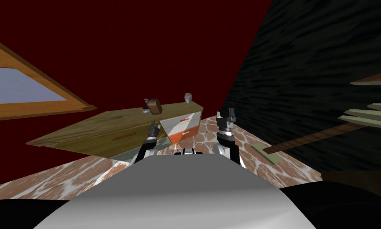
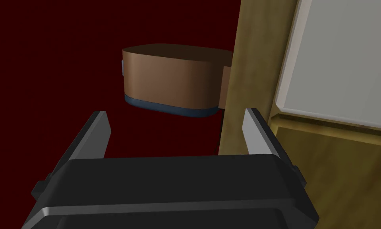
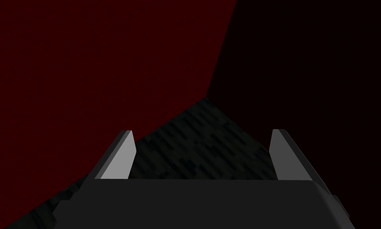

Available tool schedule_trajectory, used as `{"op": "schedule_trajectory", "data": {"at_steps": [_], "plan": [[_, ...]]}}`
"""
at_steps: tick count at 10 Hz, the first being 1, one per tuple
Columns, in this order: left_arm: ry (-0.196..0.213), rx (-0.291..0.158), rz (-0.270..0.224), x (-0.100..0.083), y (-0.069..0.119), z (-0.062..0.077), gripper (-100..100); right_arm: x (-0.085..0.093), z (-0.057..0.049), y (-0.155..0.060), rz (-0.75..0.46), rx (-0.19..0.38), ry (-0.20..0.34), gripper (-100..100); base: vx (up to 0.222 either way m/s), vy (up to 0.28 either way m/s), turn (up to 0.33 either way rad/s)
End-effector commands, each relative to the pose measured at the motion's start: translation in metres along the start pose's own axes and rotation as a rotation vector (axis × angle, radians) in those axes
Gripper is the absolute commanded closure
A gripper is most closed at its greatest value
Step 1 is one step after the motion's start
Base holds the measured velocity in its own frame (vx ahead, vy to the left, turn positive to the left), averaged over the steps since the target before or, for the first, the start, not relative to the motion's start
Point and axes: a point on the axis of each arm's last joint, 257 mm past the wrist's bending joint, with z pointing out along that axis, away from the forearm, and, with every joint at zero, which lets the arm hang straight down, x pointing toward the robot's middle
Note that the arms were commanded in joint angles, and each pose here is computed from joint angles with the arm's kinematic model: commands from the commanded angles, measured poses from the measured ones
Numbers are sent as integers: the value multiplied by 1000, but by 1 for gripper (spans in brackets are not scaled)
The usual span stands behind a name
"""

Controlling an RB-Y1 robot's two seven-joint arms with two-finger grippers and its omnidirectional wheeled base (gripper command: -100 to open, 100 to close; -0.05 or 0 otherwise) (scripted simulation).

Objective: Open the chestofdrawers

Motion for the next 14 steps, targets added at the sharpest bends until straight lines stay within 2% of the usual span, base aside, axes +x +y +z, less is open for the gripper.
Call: {"op": "schedule_trajectory", "data": {"at_steps": [1,6,10,12,13,14], "plan": [[-17,-44,-3,-6,23,-3,-100,0,0,0,0,0,0,0,98,-137,32],[-60,-143,-17,-23,71,-11,-100,0,0,0,0,0,0,0,127,-153,32],[-106,-227,-43,-34,111,-22,-100,0,0,0,0,0,0,0,133,-177,37],[-132,-264,-68,-35,130,-29,-100,0,0,0,0,0,0,0,106,-185,31],[-160,-296,-103,-31,146,-37,-100,0,0,0,0,0,0,0,141,-177,41],[-175,-308,-124,-27,153,-41,-100,0,0,0,0,0,0,0,136,-154,35]]}}
